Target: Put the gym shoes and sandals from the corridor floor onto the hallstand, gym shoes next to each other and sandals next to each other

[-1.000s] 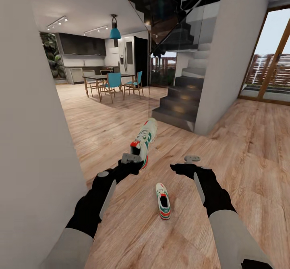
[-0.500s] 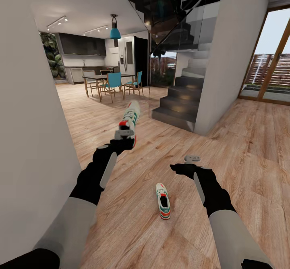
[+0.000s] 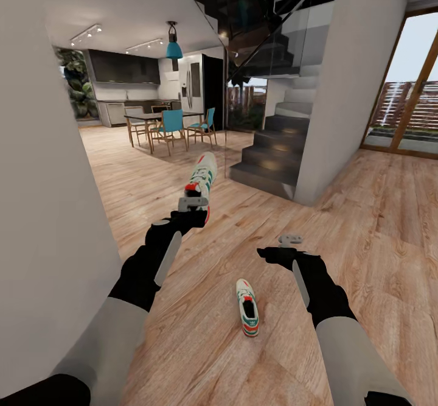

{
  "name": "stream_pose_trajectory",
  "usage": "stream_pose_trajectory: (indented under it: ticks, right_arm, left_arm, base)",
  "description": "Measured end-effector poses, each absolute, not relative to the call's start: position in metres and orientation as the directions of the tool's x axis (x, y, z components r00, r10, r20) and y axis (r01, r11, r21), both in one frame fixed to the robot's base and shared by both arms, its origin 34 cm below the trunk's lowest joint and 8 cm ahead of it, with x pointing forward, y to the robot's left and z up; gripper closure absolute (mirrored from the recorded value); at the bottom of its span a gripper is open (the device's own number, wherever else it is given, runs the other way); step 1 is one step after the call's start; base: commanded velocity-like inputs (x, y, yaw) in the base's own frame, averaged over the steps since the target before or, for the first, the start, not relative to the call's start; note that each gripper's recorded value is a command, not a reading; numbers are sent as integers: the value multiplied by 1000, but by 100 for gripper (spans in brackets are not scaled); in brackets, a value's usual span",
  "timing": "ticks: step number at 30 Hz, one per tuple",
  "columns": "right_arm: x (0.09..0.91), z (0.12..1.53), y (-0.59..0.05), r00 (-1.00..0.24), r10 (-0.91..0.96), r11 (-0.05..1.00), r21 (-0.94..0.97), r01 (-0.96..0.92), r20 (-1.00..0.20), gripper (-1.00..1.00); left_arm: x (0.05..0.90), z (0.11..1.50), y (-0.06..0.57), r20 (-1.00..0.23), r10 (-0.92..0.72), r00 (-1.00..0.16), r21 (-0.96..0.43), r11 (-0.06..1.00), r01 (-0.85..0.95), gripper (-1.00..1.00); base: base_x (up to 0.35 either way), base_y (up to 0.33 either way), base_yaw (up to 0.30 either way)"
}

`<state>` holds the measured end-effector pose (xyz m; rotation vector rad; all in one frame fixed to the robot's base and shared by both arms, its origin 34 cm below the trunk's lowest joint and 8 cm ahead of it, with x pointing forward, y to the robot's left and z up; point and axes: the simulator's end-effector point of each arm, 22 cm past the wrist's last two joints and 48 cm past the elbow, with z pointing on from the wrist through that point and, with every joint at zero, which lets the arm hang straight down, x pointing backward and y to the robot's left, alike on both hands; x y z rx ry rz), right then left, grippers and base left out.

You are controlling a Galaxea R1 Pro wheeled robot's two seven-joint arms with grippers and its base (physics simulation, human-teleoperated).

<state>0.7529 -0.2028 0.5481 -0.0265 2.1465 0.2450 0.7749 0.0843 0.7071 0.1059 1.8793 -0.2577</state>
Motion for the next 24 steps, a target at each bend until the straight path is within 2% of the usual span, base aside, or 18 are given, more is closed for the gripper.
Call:
stream_pose_trajectory:
  ticks: [6,16,24]
  right_arm:
    - [753,548,-203,-556,75,980,165,-113,-828,-100]
    - [753,548,-202,-556,80,979,170,-112,-827,-100]
    - [753,548,-203,-556,80,979,170,-112,-828,-100]
  left_arm:
    - [769,707,62,-951,0,-310,-81,965,250,100]
    - [767,706,57,-951,16,-308,-68,963,261,100]
    - [767,705,57,-951,16,-309,-68,963,261,100]
  base:
    - [303,70,0]
    - [61,5,0]
    - [257,0,0]
